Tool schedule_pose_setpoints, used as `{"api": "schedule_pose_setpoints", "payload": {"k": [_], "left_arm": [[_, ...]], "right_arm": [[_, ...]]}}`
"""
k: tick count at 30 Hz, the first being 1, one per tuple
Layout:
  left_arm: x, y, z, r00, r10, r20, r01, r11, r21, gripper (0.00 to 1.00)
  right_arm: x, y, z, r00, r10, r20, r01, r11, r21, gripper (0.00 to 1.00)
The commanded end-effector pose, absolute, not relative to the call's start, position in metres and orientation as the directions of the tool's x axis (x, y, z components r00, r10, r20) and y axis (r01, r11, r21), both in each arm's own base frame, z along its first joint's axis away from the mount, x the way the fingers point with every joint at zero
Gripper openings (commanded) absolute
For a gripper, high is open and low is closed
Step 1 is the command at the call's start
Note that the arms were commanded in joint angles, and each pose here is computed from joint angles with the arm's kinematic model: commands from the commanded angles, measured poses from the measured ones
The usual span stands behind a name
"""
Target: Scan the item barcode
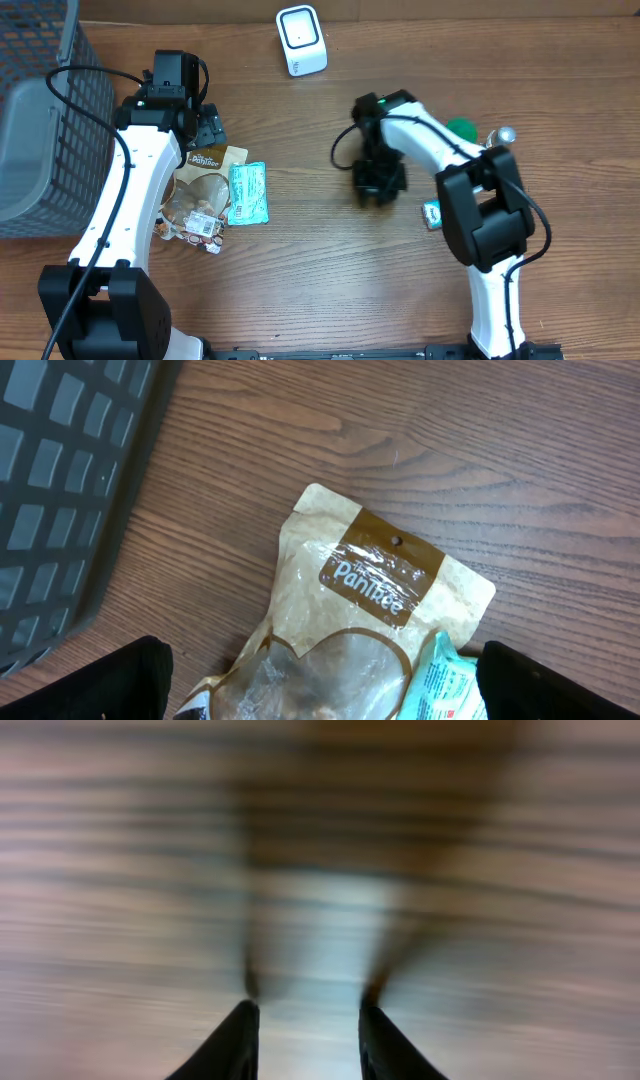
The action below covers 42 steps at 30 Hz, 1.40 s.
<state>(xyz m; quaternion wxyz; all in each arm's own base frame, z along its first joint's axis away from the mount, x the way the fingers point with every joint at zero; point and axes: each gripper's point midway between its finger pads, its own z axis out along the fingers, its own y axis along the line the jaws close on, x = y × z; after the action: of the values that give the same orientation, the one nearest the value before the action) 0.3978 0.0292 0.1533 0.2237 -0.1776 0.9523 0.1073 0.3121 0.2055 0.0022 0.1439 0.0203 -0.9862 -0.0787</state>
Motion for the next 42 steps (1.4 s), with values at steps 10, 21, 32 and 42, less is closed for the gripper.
{"api": "schedule_pose_setpoints", "payload": {"k": [10,21,32,42], "left_arm": [[0.4,0.027,0.152,-0.841,-0.28,-0.463,-0.38,0.915,0.136,1.0],[0.399,0.027,0.151,-0.841,-0.28,-0.463,-0.379,0.915,0.136,0.99],[0.4,-0.004,0.145,-0.86,-0.313,-0.404,-0.33,0.944,-0.03,1.0],[0.378,-0.038,0.109,-0.96,-0.19,-0.207,-0.169,0.979,-0.116,0.06]], "right_arm": [[0.345,0.323,0.005,-0.959,-0.275,-0.061,-0.273,0.856,0.439,0.64],[0.366,0.308,-0.002,-0.958,-0.254,-0.135,-0.285,0.904,0.318,0.66],[0.361,0.303,-0.003,-0.961,-0.254,-0.109,-0.276,0.912,0.305,0.7],[0.357,0.307,-0.002,-0.961,-0.258,-0.094,-0.275,0.901,0.336,0.72]]}}
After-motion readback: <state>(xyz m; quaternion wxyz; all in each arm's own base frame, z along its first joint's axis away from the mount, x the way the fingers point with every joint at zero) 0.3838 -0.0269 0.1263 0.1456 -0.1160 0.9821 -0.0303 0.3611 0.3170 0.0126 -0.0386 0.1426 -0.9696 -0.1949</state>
